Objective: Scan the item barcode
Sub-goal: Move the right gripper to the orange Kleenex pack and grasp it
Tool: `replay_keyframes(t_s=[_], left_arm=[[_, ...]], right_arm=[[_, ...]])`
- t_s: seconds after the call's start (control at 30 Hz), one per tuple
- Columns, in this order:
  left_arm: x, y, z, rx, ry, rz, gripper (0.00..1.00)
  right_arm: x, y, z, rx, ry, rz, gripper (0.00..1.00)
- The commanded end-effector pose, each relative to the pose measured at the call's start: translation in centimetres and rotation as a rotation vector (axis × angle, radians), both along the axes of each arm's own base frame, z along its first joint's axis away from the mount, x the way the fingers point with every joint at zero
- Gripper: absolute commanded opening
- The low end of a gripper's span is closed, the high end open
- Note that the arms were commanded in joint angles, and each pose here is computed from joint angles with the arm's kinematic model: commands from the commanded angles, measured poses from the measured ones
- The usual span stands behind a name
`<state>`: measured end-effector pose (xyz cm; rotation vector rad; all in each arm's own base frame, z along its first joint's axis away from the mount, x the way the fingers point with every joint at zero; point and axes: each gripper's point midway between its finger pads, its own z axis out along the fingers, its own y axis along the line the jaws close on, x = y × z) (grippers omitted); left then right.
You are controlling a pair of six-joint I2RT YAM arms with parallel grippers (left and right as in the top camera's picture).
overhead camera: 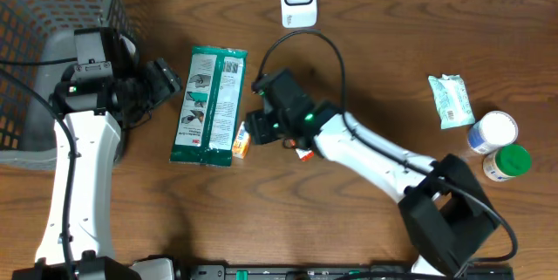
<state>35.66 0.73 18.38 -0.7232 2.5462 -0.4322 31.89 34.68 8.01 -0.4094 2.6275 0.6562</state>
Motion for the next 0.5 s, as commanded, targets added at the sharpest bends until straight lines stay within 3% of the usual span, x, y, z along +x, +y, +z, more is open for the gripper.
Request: replay_keyframes(t_s=[0.0,0.2,0.47], left_arm=[[0.4,0.1,0.7,0.0,-0.018,-0.009,0.81],[0.4,0.1,0.7,0.0,-0.018,-0.009,0.81],[0.4,0.1,0.7,0.0,-0.018,-0.009,0.81]], right_arm=[[0.7,0.5,-0.4,-0.054,-0.083,-0.158,0.52],[-1.6,4.7,-0.8,-0.007,-0.123,-0.072,0.3],[-3.2,5.9,-4.7,-0.081,-0.129,-0.013,0.17]])
